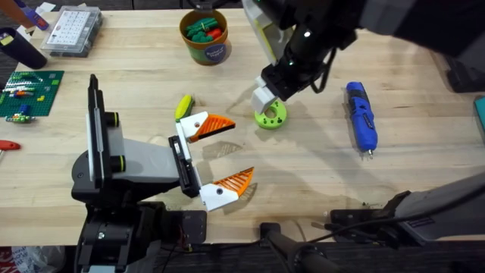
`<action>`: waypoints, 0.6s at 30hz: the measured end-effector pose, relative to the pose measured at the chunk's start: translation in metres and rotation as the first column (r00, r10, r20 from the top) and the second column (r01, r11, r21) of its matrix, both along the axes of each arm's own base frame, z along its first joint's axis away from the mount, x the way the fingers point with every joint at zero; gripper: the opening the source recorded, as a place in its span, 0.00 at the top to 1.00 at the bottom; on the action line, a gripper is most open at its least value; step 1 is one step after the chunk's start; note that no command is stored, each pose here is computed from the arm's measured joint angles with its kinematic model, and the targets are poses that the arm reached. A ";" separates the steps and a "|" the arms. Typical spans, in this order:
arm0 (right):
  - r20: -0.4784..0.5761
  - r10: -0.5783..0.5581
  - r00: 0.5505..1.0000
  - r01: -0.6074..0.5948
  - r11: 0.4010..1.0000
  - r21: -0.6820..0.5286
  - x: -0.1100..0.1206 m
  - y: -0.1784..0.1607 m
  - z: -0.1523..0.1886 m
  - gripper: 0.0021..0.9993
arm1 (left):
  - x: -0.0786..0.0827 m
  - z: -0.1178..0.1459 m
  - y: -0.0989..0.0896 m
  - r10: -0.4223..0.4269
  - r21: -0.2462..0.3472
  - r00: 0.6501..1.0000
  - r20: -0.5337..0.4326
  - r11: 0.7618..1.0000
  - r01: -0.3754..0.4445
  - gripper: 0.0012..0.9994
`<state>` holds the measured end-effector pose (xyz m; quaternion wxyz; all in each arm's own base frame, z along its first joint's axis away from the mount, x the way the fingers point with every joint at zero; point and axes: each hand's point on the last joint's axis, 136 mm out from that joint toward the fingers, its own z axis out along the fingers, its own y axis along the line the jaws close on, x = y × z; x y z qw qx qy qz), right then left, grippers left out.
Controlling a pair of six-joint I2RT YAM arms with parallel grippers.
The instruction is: Pick up the gripper from the table and insert it into the empty holder that is missing its gripper. Then pick up a screw, insert it into the mounting hole, and use the screwdriver to tighten it. Finally, clean up the table by picking up the vegetable and placing it into the bucket.
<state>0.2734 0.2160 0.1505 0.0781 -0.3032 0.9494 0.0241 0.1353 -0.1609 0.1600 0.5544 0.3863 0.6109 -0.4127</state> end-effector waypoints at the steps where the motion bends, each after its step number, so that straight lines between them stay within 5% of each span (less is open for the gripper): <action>1: -0.007 0.000 1.000 0.000 1.000 -0.006 0.001 0.001 -0.004 0.20 | 0.000 0.000 0.000 0.000 0.000 1.000 0.001 1.000 0.000 0.01; 18: 0.064 -0.001 0.998 -0.002 0.999 0.051 -0.006 -0.004 0.025 0.20 | 0.000 0.000 0.000 0.000 0.000 1.000 0.001 1.000 0.000 0.01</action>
